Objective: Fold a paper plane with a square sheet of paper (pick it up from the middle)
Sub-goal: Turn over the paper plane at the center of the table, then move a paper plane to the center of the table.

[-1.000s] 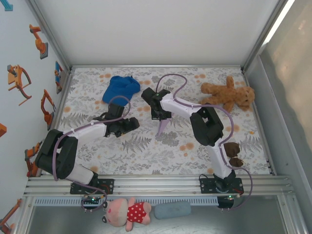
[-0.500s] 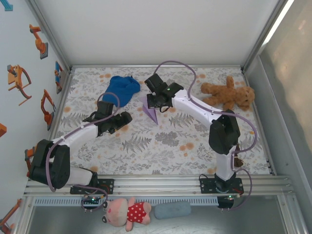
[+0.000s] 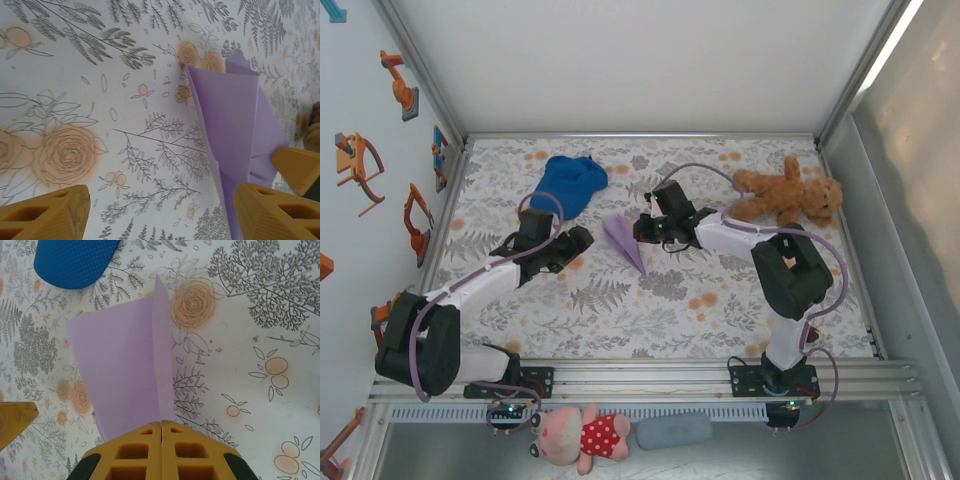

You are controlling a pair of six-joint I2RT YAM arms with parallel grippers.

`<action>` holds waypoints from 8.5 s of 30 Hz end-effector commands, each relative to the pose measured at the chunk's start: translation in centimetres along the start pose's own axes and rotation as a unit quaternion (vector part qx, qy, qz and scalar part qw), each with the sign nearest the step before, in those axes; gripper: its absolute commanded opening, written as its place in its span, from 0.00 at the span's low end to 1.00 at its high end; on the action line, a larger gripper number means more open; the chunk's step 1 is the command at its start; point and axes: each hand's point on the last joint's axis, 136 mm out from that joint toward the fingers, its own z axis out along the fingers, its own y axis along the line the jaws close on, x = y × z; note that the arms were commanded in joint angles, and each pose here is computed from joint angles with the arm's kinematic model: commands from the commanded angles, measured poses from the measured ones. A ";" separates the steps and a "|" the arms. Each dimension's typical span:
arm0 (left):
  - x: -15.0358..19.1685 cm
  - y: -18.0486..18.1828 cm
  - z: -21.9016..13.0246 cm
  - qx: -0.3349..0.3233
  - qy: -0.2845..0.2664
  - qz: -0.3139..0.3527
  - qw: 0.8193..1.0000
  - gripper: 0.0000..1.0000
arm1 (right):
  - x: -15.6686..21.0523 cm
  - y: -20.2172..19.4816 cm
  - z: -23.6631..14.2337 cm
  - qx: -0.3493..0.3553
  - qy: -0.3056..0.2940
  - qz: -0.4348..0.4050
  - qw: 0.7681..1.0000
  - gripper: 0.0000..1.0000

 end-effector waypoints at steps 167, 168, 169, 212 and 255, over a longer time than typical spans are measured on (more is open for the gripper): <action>10.0 -10.4 9.0 0.055 0.159 0.059 0.984 0.49 | -0.1 -2.5 -2.1 -0.089 0.025 0.049 0.994 0.00; 10.0 -10.4 9.1 0.052 0.161 0.059 0.984 0.49 | -0.2 -2.4 -2.2 -0.090 0.024 0.049 0.994 0.00; 10.2 -10.2 9.3 0.048 0.165 0.059 0.983 0.49 | -0.1 -2.4 -2.2 -0.090 0.025 0.049 0.994 0.00; 9.3 -8.7 9.8 -0.012 0.160 0.060 0.985 0.12 | -1.0 -2.7 -3.0 -0.075 0.009 0.057 0.996 0.08; 1.7 -7.5 12.3 -0.263 0.215 0.257 0.905 0.19 | -1.8 -8.9 -10.5 0.069 -0.096 0.020 0.993 0.30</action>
